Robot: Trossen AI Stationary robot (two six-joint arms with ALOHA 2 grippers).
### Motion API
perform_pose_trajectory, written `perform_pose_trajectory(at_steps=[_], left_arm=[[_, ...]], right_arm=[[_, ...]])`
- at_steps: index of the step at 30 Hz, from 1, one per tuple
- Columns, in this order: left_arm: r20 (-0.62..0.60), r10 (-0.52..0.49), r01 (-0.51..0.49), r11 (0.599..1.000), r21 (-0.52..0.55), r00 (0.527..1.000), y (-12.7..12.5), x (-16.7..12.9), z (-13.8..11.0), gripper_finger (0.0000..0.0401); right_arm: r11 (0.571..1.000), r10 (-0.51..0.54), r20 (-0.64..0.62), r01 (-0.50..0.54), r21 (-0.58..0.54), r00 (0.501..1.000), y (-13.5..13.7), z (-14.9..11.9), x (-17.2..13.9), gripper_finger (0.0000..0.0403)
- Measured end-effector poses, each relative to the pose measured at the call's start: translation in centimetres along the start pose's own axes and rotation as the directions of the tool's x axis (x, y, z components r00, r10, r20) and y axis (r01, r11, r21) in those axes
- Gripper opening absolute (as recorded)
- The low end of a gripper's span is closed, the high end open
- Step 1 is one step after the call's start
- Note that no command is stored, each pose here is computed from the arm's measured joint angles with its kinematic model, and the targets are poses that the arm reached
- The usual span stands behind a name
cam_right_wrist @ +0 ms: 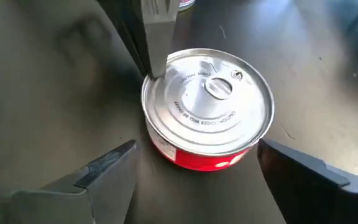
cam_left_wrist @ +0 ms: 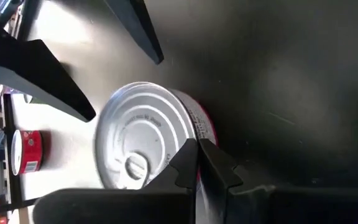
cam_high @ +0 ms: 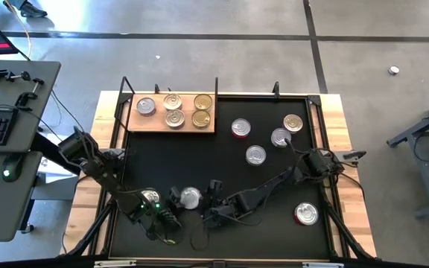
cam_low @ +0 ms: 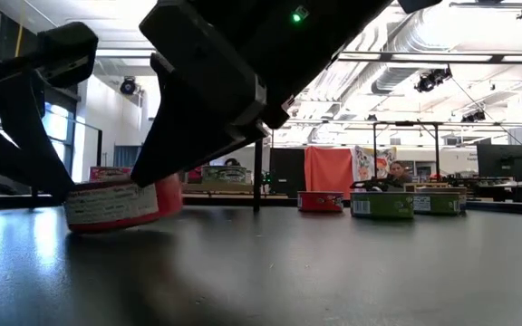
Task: Stack canned seafood by type on shelf
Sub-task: Put the red tuna can on the shelf aligned with the other red tuna can
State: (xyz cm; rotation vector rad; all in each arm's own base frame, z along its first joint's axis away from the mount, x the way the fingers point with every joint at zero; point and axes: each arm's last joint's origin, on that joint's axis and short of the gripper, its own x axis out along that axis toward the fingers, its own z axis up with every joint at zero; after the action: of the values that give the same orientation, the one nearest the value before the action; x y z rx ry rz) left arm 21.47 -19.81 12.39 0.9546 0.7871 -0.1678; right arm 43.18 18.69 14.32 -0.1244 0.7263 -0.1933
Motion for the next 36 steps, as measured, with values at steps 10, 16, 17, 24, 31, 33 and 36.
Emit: perform_pose_trajectory(at_steps=[10, 16, 17, 24, 31, 33, 36], left_arm=[[0.004, 0.017, -0.017, 1.000, -0.005, 1.000, 0.3, -0.3, 0.6, 0.0001], [-0.001, 0.044, -0.044, 0.999, -0.012, 0.999, -0.1, -0.8, 0.6, 0.0001], [-0.003, 0.047, -0.047, 0.999, -0.010, 0.999, -0.2, -0.9, 0.5, 0.0001], [-0.002, 0.062, -0.062, 0.998, -0.018, 0.998, -0.5, -1.2, 0.6, 0.0000], [-0.037, 0.114, -0.116, 0.992, -0.047, 0.993, 0.3, -2.0, 0.1, 0.0000], [-0.072, 0.143, -0.148, 0.986, -0.073, 0.987, 0.8, -2.5, -0.4, 0.0000], [-0.143, 0.170, -0.184, 0.978, -0.094, 0.975, 1.6, -3.2, -1.5, 0.0000]], right_arm=[[0.989, 0.031, -0.027, -0.034, -0.140, 0.999, -0.7, 0.0, 0.5, 0.0315], [0.987, 0.031, -0.044, -0.037, -0.159, 0.999, -0.6, -0.2, 0.4, 0.0312], [0.986, 0.031, -0.047, -0.038, -0.160, 0.998, -0.5, -0.3, 0.4, 0.0311], [0.987, 0.011, -0.067, -0.022, -0.160, 0.998, 0.0, -0.8, 0.0, 0.0309], [0.989, -0.018, -0.079, 0.007, -0.146, 0.997, -0.5, -0.9, 0.4, 0.0309], [0.991, -0.020, -0.079, 0.009, -0.136, 0.997, -0.5, -0.9, 0.4, 0.0309], [0.992, -0.020, -0.081, 0.010, -0.123, 0.997, -0.5, -0.9, 0.4, 0.0309]])
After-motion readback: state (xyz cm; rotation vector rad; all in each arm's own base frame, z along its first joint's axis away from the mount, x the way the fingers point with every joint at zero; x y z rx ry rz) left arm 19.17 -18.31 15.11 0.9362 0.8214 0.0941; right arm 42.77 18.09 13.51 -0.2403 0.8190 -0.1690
